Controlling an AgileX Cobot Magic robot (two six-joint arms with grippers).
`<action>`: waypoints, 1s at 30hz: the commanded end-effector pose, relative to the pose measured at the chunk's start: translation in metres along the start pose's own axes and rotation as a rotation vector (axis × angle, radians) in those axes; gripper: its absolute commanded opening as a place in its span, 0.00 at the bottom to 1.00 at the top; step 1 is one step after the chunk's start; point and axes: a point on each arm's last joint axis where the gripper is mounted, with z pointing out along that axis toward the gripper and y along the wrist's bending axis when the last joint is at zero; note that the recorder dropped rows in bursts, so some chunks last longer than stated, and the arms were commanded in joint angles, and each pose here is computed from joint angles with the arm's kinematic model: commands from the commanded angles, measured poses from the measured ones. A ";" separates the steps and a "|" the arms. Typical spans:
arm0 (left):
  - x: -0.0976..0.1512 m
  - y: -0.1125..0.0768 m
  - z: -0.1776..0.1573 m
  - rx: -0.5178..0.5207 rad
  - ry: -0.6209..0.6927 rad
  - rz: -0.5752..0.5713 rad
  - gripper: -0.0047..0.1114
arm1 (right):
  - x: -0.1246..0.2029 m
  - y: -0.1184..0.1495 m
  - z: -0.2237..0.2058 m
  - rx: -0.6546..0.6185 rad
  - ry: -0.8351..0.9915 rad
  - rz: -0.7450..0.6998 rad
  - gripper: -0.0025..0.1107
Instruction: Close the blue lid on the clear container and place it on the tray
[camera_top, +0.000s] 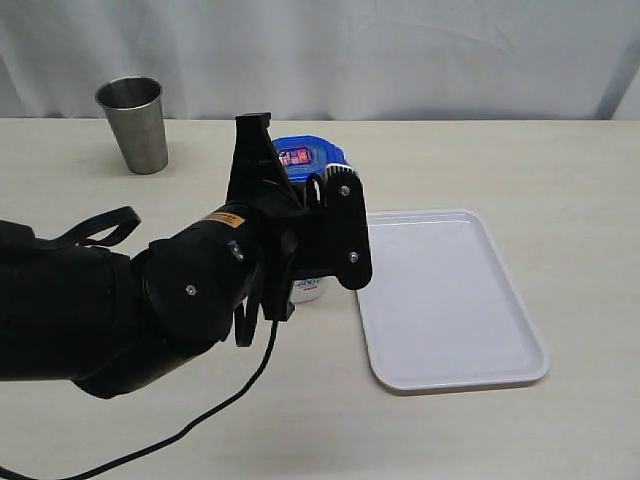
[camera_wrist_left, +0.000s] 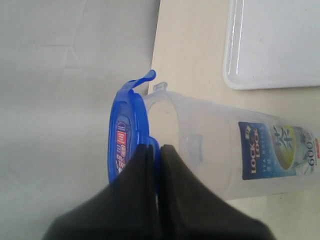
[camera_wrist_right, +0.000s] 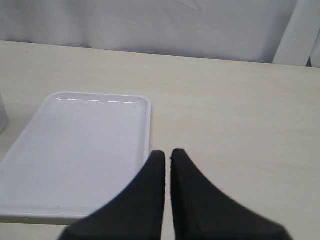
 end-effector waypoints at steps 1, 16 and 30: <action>0.001 0.000 -0.001 -0.005 0.011 0.020 0.04 | 0.001 0.000 0.000 -0.002 -0.006 -0.003 0.06; 0.001 0.006 -0.004 -0.024 0.007 0.012 0.04 | 0.001 0.000 0.000 -0.002 -0.006 -0.003 0.06; 0.000 0.011 -0.004 -0.086 0.002 0.060 0.04 | 0.001 0.000 0.000 -0.002 -0.006 -0.003 0.06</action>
